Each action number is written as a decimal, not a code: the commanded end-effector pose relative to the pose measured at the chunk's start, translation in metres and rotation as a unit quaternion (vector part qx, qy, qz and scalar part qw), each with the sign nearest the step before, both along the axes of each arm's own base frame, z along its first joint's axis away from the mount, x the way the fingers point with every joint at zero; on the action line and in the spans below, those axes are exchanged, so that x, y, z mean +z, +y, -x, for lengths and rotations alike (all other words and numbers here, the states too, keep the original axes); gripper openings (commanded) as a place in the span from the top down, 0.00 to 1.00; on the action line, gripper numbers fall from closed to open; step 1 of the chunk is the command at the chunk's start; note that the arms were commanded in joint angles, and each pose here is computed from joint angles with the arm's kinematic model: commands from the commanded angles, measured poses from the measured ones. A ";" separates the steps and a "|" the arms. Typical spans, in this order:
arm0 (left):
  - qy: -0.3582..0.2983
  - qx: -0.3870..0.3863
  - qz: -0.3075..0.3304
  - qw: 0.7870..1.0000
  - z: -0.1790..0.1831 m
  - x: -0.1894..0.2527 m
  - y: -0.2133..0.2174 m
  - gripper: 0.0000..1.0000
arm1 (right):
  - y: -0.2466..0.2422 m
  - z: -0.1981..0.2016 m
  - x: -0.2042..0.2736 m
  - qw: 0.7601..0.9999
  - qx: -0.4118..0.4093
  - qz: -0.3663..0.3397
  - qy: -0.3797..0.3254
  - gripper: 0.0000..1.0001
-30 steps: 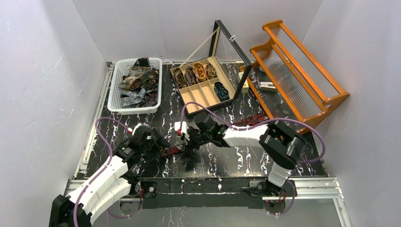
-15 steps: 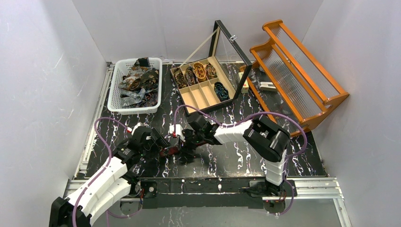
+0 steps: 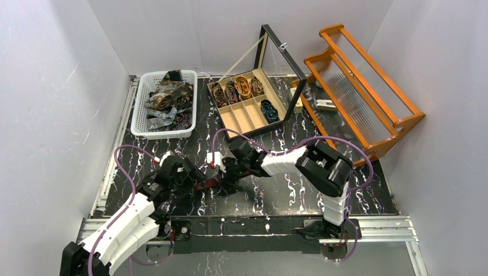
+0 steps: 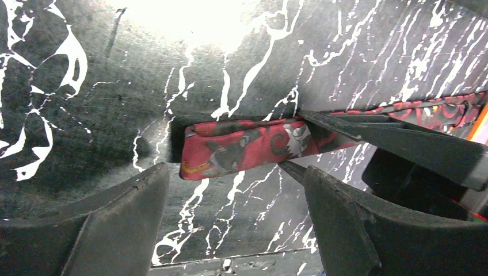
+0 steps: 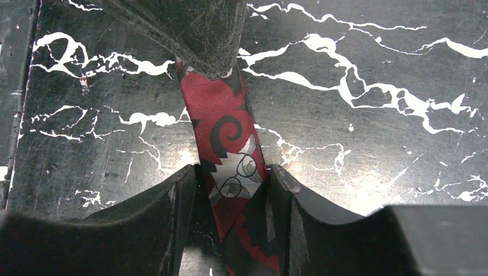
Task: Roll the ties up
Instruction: Flatten out the tie at the center of the board.
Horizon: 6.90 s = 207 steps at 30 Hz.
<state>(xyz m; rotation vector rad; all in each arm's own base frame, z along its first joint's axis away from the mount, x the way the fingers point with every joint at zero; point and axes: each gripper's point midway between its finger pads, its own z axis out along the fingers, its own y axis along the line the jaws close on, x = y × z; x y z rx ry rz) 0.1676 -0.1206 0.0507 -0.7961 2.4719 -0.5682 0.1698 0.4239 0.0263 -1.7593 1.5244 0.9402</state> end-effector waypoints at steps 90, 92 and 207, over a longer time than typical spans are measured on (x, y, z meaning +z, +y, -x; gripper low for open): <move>-0.011 0.000 -0.054 0.998 0.001 0.003 0.019 1.00 | 0.008 -0.001 0.015 0.845 -0.426 0.155 0.285 0.74; -0.011 -0.001 -0.054 0.998 0.001 0.004 0.019 1.00 | 0.006 0.000 0.006 0.840 -0.429 0.172 0.283 0.74; 0.013 0.097 -0.086 0.991 0.014 0.012 0.051 0.36 | 0.043 0.023 0.023 0.997 0.063 0.002 0.050 0.43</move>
